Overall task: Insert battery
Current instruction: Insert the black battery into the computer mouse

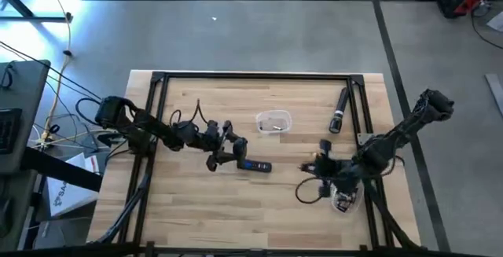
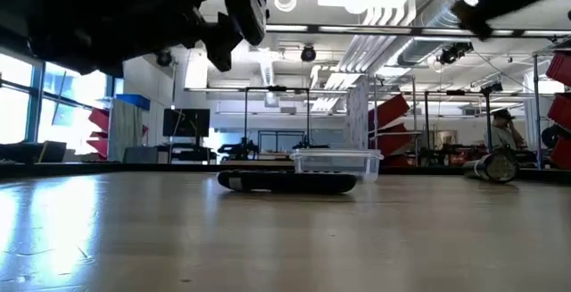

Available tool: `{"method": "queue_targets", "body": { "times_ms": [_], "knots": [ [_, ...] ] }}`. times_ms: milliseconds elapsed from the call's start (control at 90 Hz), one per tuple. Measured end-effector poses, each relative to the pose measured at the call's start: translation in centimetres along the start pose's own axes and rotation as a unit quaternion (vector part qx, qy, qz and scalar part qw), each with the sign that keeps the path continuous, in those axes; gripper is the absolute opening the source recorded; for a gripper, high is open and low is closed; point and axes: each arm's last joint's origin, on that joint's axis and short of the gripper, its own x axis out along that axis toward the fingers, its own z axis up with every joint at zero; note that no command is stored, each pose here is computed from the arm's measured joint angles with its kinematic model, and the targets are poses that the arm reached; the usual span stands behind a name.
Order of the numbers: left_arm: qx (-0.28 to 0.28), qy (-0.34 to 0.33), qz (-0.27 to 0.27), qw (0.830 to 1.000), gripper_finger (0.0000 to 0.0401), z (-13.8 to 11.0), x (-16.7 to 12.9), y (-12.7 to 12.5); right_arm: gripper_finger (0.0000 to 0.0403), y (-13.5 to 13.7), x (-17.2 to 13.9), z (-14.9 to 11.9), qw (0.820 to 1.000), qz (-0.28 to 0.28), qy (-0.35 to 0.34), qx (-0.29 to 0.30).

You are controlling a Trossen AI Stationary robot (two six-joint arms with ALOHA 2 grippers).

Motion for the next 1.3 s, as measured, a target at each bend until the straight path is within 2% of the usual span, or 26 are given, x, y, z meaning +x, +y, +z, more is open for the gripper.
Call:
{"method": "queue_targets", "body": {
  "times_ms": [156,300,389,478,567,767,1011,1189,1300],
  "knots": [
    [-0.015,-0.014,-0.043,0.999,0.0252,0.4,0.0,-0.4,0.0002,-1.7,1.8,2.0,0.996,-0.006,-0.061,-0.066],
    [-0.025,-0.011,-0.059,0.998,0.0252,0.5,0.0,-0.4,0.0002,-2.8,3.3,3.3,0.990,0.020,-0.110,-0.088],
    [-0.035,0.026,-0.040,0.998,0.0252,-0.2,0.0,0.0,0.0002,-3.2,4.5,3.5,0.988,0.039,-0.121,-0.086],
    [-0.053,0.088,0.017,0.995,0.0252,-1.6,-0.2,0.7,0.0002,-3.2,6.1,3.2,0.989,0.057,-0.110,-0.077],
    [-0.059,0.124,0.049,0.989,0.0252,-2.4,-0.4,1.0,0.0002,-2.7,8.0,2.4,0.992,0.071,-0.084,-0.068],
    [-0.080,0.208,0.070,0.972,0.0252,-4.2,-0.9,0.6,0.0002,-0.6,12.3,0.6,0.994,0.079,-0.059,-0.048],
    [-0.096,0.270,0.037,0.957,0.0252,-5.8,-1.0,-1.8,0.0002,1.7,15.9,-0.6,0.989,0.092,-0.114,-0.018],
    [-0.097,0.321,0.052,0.941,0.0252,-7.0,-1.5,-2.9,0.0002,3.0,17.6,-0.9,0.985,0.104,-0.134,-0.010],
    [-0.094,0.329,0.050,0.938,0.0252,-7.2,-1.6,-3.4,0.0002,4.3,19.2,-0.4,0.983,0.126,-0.134,-0.015]
  ]
}}
